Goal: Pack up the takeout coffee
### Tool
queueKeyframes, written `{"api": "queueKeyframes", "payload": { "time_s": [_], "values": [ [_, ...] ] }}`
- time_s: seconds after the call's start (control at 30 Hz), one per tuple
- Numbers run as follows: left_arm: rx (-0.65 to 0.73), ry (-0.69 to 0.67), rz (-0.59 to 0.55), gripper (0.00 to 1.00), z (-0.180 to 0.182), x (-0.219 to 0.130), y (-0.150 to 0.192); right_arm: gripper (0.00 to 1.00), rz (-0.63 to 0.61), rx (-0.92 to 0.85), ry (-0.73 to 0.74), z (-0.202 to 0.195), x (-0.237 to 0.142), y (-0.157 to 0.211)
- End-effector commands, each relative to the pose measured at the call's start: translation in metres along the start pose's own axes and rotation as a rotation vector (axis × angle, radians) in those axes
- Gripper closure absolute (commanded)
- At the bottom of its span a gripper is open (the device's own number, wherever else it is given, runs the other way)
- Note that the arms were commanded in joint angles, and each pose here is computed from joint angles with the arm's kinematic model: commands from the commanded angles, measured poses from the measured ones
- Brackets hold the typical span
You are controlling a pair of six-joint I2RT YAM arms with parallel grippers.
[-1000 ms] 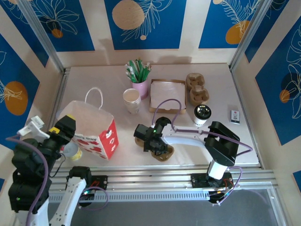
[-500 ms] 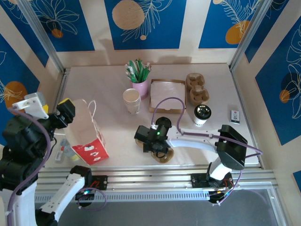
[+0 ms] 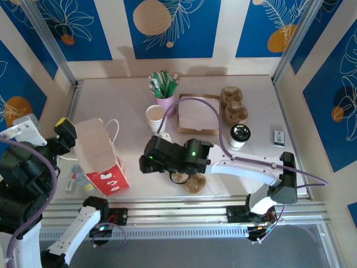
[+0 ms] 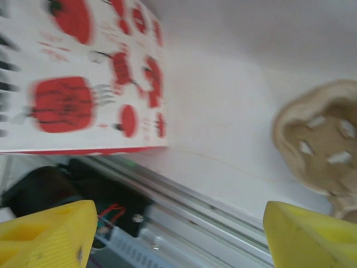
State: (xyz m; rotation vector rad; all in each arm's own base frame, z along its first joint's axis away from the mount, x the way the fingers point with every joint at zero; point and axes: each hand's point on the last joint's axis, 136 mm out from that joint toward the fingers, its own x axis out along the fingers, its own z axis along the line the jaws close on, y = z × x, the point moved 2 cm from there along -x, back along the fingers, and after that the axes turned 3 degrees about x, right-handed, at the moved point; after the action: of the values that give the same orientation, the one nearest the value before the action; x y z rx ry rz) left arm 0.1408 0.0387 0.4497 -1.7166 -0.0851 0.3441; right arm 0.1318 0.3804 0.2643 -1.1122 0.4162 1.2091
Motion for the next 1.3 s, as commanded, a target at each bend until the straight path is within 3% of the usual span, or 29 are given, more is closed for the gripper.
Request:
{"api": "queueKeyframes", "payload": {
  "time_s": [0.0,0.3,0.53,0.9,1.27],
  "values": [
    [-0.028,-0.024,-0.037,0.13,0.007,-0.004,0.002,0.22,0.003,-0.093,-0.005,0.029,0.007,-0.006],
    [-0.042,0.005,-0.019,0.13,0.004,-0.003,0.011,0.25,0.04,-0.198,-0.043,0.083,0.025,-0.01],
    [-0.043,0.008,-0.019,0.13,0.004,-0.004,0.01,0.41,0.086,-0.278,-0.007,0.095,0.048,-0.008],
    [-0.042,0.016,-0.031,0.13,0.003,-0.005,0.005,0.76,0.146,-0.371,0.098,0.071,0.059,-0.022],
    [-0.032,0.037,-0.018,0.13,-0.002,-0.004,0.004,0.93,0.18,-0.581,0.135,0.043,0.045,-0.05]
  ]
}}
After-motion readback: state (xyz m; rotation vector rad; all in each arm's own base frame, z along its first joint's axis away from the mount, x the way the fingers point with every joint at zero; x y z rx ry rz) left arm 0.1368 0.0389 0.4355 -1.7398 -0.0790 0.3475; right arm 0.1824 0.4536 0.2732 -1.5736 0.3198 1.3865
